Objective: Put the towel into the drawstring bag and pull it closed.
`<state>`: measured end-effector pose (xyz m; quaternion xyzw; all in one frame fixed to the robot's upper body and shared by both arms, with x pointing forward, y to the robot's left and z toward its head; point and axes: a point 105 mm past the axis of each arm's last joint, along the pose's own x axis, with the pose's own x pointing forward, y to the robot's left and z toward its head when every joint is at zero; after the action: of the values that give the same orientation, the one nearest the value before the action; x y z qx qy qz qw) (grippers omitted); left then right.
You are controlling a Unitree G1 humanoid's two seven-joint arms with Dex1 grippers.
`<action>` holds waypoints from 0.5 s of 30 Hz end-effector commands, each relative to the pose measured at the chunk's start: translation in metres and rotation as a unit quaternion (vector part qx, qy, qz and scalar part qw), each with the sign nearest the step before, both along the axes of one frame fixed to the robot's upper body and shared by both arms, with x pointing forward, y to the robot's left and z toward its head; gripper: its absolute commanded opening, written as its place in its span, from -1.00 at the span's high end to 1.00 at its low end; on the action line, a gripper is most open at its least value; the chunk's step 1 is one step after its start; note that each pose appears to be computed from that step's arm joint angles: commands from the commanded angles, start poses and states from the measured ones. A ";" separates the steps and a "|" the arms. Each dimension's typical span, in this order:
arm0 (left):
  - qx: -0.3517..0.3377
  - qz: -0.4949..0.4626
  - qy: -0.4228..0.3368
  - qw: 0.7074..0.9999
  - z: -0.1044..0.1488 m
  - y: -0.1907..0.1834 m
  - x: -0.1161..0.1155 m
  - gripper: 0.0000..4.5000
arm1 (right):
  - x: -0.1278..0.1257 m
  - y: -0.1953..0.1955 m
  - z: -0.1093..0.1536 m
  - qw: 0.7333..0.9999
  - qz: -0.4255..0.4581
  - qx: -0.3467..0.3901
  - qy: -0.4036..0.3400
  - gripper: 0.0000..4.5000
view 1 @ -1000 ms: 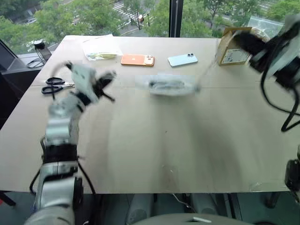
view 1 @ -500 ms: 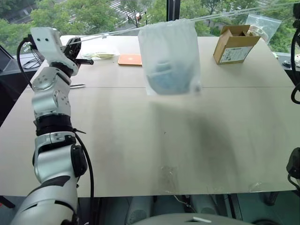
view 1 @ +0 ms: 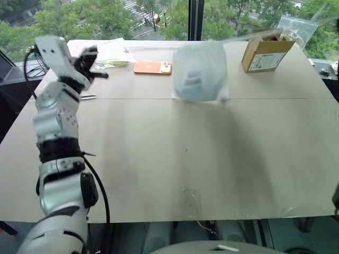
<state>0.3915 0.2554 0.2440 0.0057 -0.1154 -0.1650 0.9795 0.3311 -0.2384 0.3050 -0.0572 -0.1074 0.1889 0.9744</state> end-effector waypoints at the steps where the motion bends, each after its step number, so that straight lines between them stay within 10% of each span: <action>1: 0.069 -0.137 0.040 0.987 -0.036 -0.071 -0.027 0.97 | -0.029 0.073 -0.056 0.979 0.173 -0.049 0.094 1.00; 7: 0.074 -0.201 0.128 0.968 -0.104 -0.111 -0.054 0.97 | -0.033 0.101 -0.148 0.961 0.169 -0.107 0.191 1.00; 12: 0.078 -0.233 0.165 0.955 -0.121 -0.111 -0.070 0.97 | -0.034 0.088 -0.173 0.959 0.144 -0.143 0.200 1.00; 15: 0.082 -0.269 0.212 0.936 -0.130 -0.081 -0.103 0.58 | -0.061 0.074 -0.183 0.953 0.169 -0.143 0.207 0.33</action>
<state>0.2987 0.1617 0.0979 0.0158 0.1257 -0.4144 0.9012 0.2773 -0.1604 0.1056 -0.1244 0.1515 0.3599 0.9121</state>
